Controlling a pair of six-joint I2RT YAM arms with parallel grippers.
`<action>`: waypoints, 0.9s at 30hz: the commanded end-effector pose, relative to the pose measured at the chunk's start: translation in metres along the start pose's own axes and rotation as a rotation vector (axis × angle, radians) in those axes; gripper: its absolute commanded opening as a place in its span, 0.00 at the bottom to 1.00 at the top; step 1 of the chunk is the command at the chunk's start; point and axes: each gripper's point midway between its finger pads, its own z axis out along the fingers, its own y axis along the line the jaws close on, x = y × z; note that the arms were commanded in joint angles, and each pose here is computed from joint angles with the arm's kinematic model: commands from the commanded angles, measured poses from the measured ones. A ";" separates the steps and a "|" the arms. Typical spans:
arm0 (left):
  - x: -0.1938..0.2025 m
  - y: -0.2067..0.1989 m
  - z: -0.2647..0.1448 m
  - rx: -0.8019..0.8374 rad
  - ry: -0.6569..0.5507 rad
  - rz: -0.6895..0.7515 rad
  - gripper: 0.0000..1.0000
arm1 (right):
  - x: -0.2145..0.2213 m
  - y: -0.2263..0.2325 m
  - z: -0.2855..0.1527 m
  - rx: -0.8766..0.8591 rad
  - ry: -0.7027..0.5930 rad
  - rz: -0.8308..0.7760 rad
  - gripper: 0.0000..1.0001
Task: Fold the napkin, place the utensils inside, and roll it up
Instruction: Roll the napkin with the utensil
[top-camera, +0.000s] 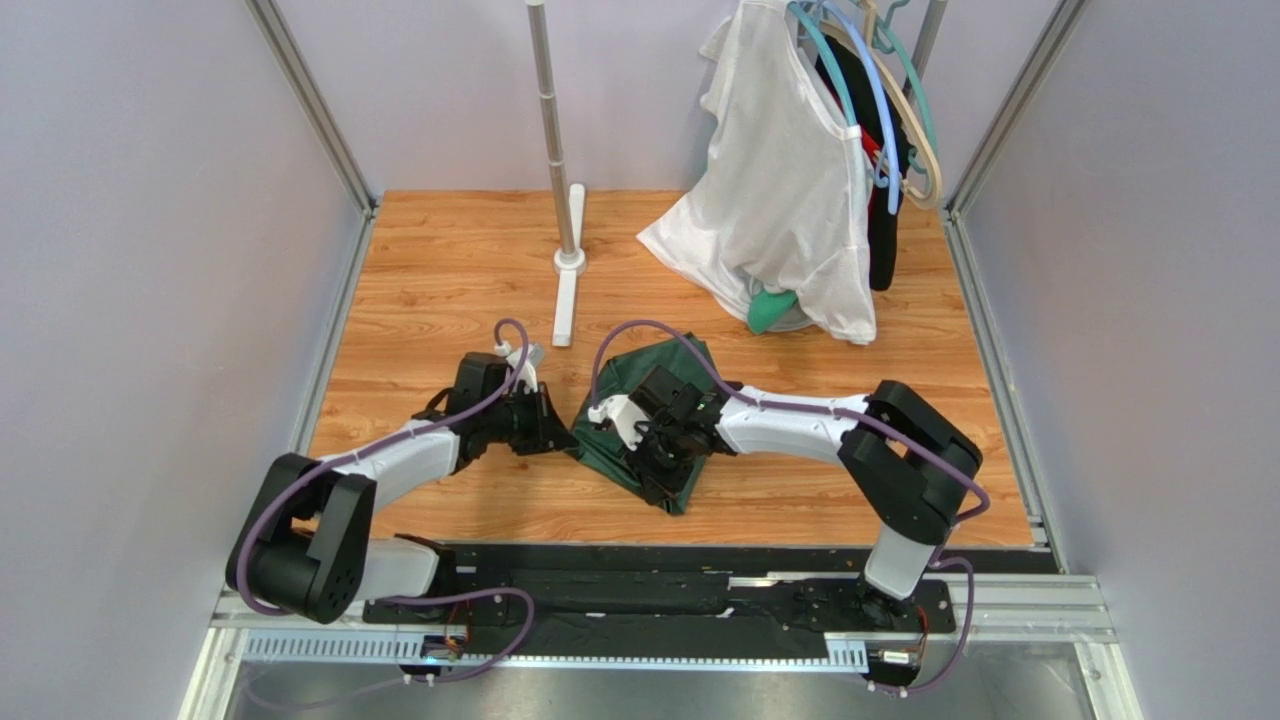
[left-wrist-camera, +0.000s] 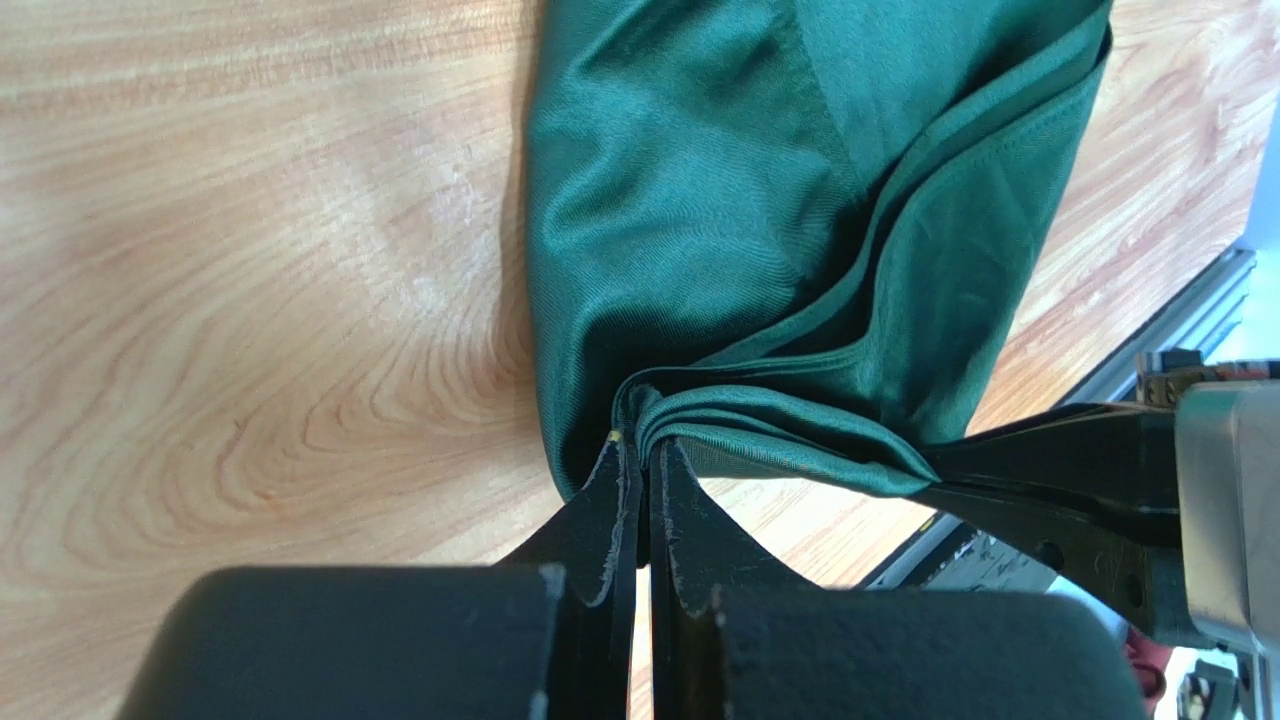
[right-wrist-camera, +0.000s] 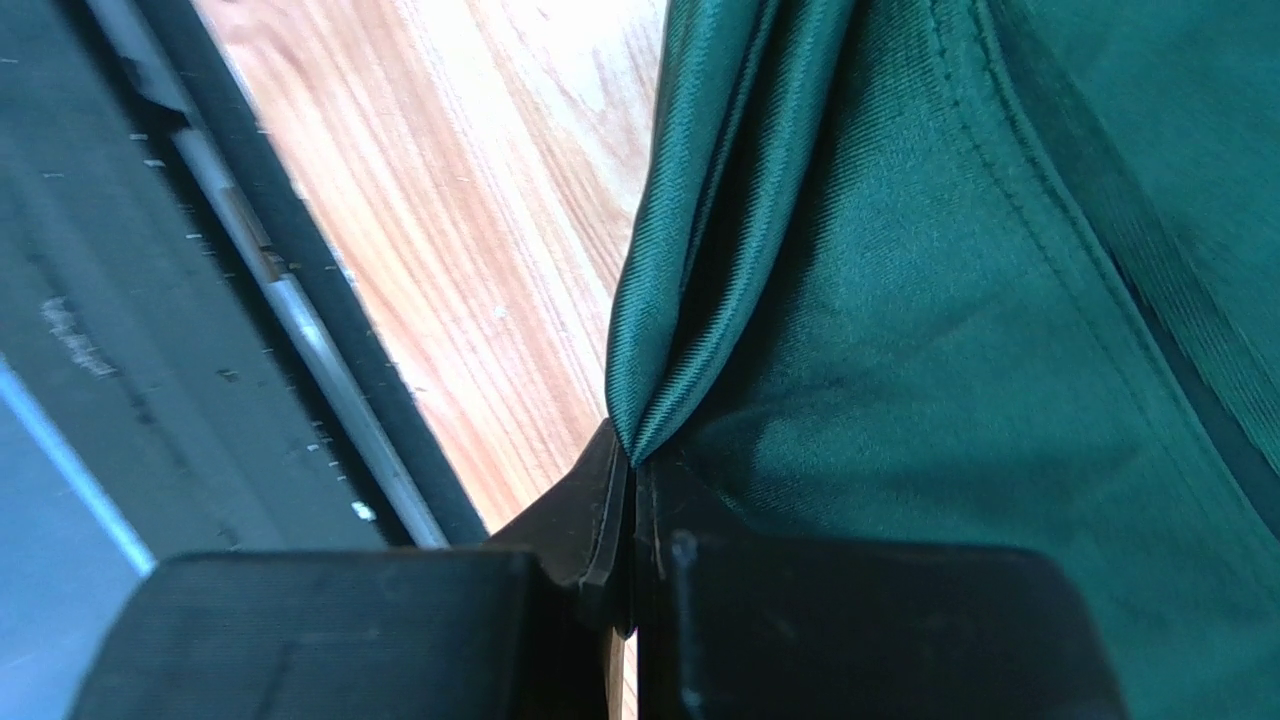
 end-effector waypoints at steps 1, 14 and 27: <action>-0.020 -0.006 0.000 0.005 -0.034 0.044 0.00 | 0.007 0.015 0.006 -0.202 0.013 0.052 0.00; -0.048 0.003 -0.021 -0.137 -0.144 0.076 0.57 | 0.015 0.005 0.016 -0.343 0.021 0.145 0.00; -0.022 -0.055 -0.060 0.209 -0.349 0.271 0.53 | 0.008 -0.007 0.013 -0.420 -0.007 0.224 0.00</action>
